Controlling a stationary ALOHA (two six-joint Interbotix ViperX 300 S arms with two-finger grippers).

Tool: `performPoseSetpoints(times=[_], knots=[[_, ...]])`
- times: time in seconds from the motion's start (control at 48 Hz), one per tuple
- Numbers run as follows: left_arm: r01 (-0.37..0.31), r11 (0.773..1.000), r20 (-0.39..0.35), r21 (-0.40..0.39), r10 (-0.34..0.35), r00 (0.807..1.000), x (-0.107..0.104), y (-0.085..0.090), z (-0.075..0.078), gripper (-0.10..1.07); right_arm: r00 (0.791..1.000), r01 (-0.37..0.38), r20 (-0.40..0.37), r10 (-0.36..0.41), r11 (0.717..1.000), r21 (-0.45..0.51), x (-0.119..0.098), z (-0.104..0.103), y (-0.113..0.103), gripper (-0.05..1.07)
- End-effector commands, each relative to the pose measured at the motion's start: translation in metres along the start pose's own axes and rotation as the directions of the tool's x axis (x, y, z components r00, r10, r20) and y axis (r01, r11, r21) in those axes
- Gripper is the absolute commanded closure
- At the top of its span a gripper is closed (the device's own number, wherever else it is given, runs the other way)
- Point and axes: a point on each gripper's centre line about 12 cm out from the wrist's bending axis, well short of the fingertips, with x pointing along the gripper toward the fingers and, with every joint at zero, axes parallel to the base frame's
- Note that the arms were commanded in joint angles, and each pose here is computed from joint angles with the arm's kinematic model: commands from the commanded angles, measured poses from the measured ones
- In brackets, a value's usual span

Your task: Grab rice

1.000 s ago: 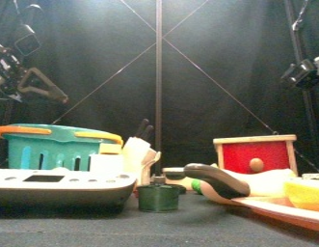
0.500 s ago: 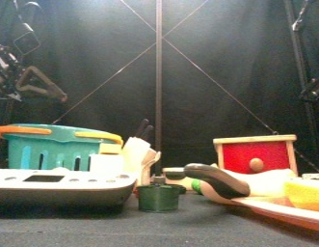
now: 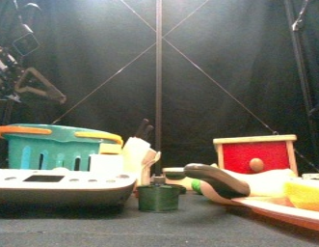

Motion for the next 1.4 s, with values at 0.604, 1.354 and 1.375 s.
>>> performPoseSetpoints(times=[0.604,1.354,1.375], knots=[[-0.003,1.000,0.014,-0.002,0.003,1.000,0.002,0.001,0.005,0.51,1.000,-0.012,-0.011,0.012,1.000,-0.011,0.018,-0.003,-0.001,0.04],[-0.005,1.000,0.014,-0.003,0.005,1.000,0.002,0.001,0.005,0.51,1.000,-0.003,-0.016,0.003,1.000,-0.004,0.019,-0.004,0.002,0.30],[-0.005,1.000,0.014,-0.003,0.005,1.000,0.002,0.001,0.005,0.51,1.000,-0.006,-0.017,0.006,1.000,-0.003,0.019,-0.004,0.002,0.31]])
